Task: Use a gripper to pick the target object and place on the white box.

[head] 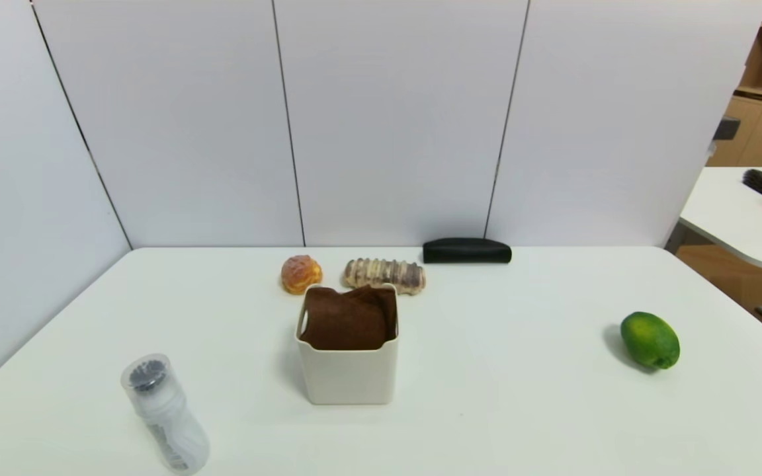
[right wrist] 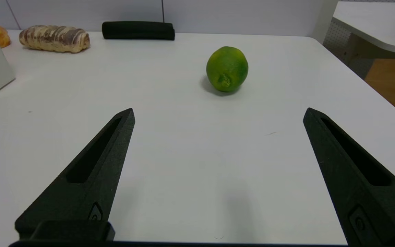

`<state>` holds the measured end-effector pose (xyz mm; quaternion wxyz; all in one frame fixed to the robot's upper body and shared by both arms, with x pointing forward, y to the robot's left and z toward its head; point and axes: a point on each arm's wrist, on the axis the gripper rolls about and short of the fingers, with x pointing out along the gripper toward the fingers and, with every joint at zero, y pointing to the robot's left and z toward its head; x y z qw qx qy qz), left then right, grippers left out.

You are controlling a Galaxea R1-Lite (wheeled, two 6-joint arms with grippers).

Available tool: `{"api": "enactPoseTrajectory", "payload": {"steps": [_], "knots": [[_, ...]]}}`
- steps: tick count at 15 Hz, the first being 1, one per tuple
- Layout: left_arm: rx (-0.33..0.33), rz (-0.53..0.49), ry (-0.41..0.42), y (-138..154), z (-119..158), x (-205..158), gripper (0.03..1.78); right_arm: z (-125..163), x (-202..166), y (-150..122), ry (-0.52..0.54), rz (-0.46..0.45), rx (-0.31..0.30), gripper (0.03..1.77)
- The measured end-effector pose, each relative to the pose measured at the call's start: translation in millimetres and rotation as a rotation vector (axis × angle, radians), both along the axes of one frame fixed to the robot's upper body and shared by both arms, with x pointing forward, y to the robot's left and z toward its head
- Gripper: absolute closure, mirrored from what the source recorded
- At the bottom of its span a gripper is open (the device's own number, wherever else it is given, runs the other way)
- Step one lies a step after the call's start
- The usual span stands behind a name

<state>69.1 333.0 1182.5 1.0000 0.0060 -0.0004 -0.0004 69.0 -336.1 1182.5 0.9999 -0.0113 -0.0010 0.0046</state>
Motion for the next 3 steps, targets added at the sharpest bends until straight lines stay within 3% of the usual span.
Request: {"api": "enactPoseTrajectory", "payload": {"steps": [3], "knots": [[0.0,0.0,0.0,0.0,0.0,0.0,0.12,0.0,0.0,-0.1,0.0,-0.005,0.01,0.1]]}}
